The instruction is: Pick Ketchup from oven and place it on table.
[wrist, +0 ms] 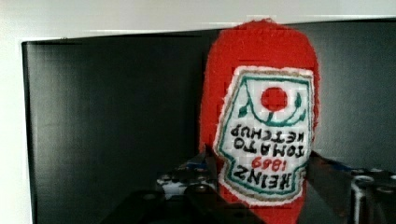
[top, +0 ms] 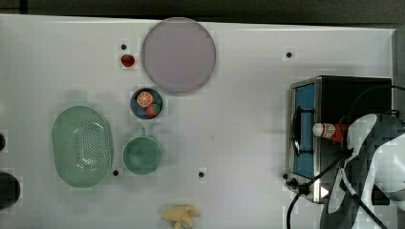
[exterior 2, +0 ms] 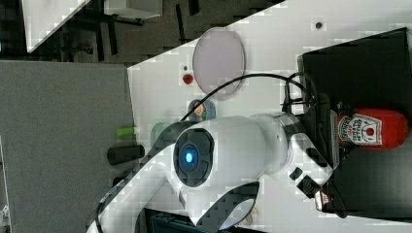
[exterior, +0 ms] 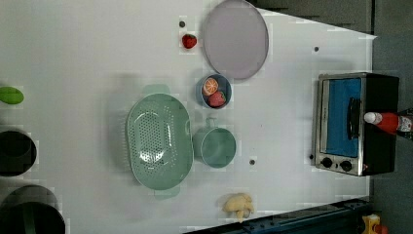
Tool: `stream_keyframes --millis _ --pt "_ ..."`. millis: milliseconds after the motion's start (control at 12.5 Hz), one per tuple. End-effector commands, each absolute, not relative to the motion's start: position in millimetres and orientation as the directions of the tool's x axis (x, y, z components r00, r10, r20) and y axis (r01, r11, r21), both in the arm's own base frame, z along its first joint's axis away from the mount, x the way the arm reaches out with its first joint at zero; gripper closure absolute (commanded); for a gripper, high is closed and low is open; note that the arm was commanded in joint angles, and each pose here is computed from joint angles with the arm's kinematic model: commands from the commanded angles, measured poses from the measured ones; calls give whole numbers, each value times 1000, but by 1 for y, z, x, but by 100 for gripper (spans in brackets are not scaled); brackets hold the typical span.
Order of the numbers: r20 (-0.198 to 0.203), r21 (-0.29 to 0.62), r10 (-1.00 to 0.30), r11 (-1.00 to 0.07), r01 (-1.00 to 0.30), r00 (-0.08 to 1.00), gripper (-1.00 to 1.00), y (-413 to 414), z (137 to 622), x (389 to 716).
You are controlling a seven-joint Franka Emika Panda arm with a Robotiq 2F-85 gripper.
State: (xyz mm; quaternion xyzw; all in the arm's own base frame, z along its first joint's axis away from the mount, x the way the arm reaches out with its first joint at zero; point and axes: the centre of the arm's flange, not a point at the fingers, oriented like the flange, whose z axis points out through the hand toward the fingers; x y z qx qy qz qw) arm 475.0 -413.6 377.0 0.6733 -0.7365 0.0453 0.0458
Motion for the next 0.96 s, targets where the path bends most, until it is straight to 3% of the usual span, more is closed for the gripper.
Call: stream_keyframes --millis 80,400,560,880,960 --pt "99 -46 -994 -55 -997 50 -20 -357 441 520" --pt "15 -43 -962 -274 -961 273 -20 -235 501 561" --pt "-9 -55 -924 -381 -923 382 -20 -171 516 575" --pt "-16 -86 -812 -580 -810 583 -20 -40 527 594" --pt "-54 -42 -765 -641 -767 642 -20 4 497 589"
